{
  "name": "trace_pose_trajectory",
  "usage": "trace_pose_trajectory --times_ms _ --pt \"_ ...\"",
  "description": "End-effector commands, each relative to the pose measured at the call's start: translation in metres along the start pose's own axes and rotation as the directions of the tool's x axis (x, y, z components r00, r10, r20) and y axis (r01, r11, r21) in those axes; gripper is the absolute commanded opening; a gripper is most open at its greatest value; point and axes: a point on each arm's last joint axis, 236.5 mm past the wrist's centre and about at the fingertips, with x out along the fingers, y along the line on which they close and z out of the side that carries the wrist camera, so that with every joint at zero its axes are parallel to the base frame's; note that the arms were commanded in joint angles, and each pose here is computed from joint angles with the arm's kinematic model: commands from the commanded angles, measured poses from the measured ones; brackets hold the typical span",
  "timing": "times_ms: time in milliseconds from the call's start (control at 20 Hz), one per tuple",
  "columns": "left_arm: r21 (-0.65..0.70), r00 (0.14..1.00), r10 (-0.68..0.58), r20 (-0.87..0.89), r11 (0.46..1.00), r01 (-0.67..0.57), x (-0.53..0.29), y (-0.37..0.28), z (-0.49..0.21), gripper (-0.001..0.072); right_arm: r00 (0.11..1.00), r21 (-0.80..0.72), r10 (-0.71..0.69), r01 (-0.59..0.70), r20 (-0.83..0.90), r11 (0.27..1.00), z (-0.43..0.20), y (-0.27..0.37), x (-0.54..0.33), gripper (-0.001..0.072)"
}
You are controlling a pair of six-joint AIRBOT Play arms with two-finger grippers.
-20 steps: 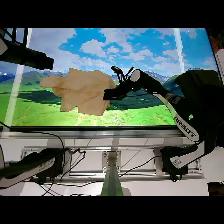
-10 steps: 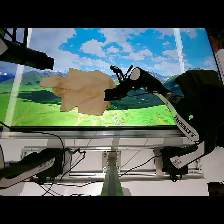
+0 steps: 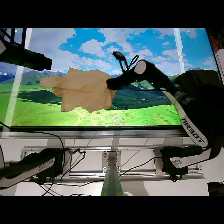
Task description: Fold the clothes and pants, and hang the long-sleeved shirts on hangers.
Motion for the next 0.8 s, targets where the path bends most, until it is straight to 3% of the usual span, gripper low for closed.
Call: trace_pose_trajectory --times_ms 0,350,400,450,500,550,600,650,750 --pt "-0.079 0.999 -0.013 -0.049 0.997 0.010 0.004 0.014 -0.031 0.0013 0.981 -0.103 -0.106 0.124 0.162 0.987 0.046 -0.012 -0.065 0.0013" --pt "-0.407 0.965 -0.213 -0.151 0.903 0.136 0.089 -0.019 -0.173 0.0029 0.964 -0.106 -0.138 0.165 0.225 0.981 0.058 -0.019 -0.093 0.0013" --pt "-0.438 0.950 -0.251 -0.186 0.887 0.149 0.100 -0.031 -0.192 0.0221 0.966 -0.107 -0.136 0.163 0.221 0.981 0.057 -0.019 -0.091 0.0013" --pt "-0.485 0.929 -0.309 -0.202 0.856 0.179 0.109 -0.047 -0.207 0.0569 0.966 -0.106 -0.137 0.164 0.221 0.981 0.057 -0.019 -0.090 0.0013" --pt "-0.532 0.911 -0.358 -0.204 0.822 0.204 0.117 -0.059 -0.215 0.0667 0.966 -0.105 -0.138 0.164 0.221 0.981 0.057 -0.020 -0.090 0.0013" --pt "-0.557 0.901 -0.384 -0.203 0.802 0.216 0.124 -0.066 -0.220 0.0655 0.965 -0.105 -0.138 0.165 0.221 0.981 0.057 -0.020 -0.090 0.0013" --pt "-0.564 0.895 -0.398 -0.200 0.794 0.227 0.131 -0.070 -0.223 0.0569 0.965 -0.105 -0.138 0.165 0.222 0.981 0.057 -0.020 -0.090 0.0013" --pt "-0.567 0.893 -0.402 -0.201 0.791 0.229 0.138 -0.070 -0.225 0.0528 0.965 -0.105 -0.138 0.164 0.223 0.981 0.058 -0.020 -0.090 0.0013" --pt "-0.561 0.899 -0.391 -0.198 0.797 0.224 0.153 -0.065 -0.225 0.0528 0.965 -0.105 -0.138 0.165 0.223 0.981 0.058 -0.020 -0.090 0.0013"
